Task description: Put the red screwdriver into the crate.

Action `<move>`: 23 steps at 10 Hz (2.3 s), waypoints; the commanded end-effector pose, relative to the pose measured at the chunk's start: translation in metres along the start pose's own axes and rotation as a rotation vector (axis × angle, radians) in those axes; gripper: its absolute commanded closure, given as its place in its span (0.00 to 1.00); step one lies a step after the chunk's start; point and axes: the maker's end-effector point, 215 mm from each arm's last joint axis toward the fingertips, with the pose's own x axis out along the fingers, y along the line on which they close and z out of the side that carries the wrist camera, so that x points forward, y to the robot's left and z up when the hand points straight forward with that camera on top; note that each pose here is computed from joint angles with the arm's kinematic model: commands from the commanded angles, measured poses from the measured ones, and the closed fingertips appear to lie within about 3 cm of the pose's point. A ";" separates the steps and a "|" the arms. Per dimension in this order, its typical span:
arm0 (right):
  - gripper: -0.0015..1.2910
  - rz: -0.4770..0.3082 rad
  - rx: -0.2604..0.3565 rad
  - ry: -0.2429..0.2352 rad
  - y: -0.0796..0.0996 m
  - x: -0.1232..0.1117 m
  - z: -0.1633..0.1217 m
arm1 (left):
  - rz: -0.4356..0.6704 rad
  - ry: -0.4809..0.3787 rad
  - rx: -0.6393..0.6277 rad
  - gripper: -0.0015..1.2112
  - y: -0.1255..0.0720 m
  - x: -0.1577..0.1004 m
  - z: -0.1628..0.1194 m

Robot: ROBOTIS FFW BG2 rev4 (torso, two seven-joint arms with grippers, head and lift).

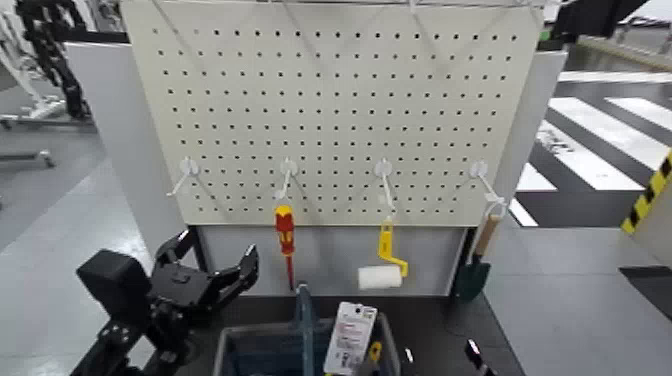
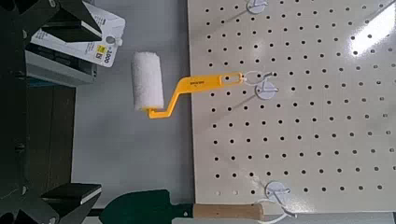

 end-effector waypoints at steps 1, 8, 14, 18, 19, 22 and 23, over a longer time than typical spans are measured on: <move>0.12 0.000 0.002 0.000 0.000 0.000 0.000 | -0.001 0.004 -0.004 0.09 -0.001 0.000 -0.002; 0.13 0.000 0.005 0.006 0.000 0.000 -0.002 | -0.031 0.074 -0.085 0.09 -0.010 0.003 -0.032; 0.13 0.001 0.006 0.008 0.000 0.000 -0.003 | -0.119 0.160 -0.122 0.10 -0.023 0.022 -0.067; 0.13 0.005 0.007 0.006 0.002 0.001 -0.002 | -0.207 0.193 -0.113 0.10 -0.038 0.045 -0.082; 0.13 0.008 0.007 0.006 0.003 0.002 -0.003 | -0.226 0.190 -0.105 0.10 -0.041 0.052 -0.081; 0.13 0.014 0.010 0.002 0.005 0.003 -0.002 | -0.284 0.180 -0.083 0.10 -0.051 0.070 -0.077; 0.13 0.015 0.010 -0.001 0.005 0.003 -0.002 | -0.308 0.188 -0.077 0.10 -0.058 0.076 -0.079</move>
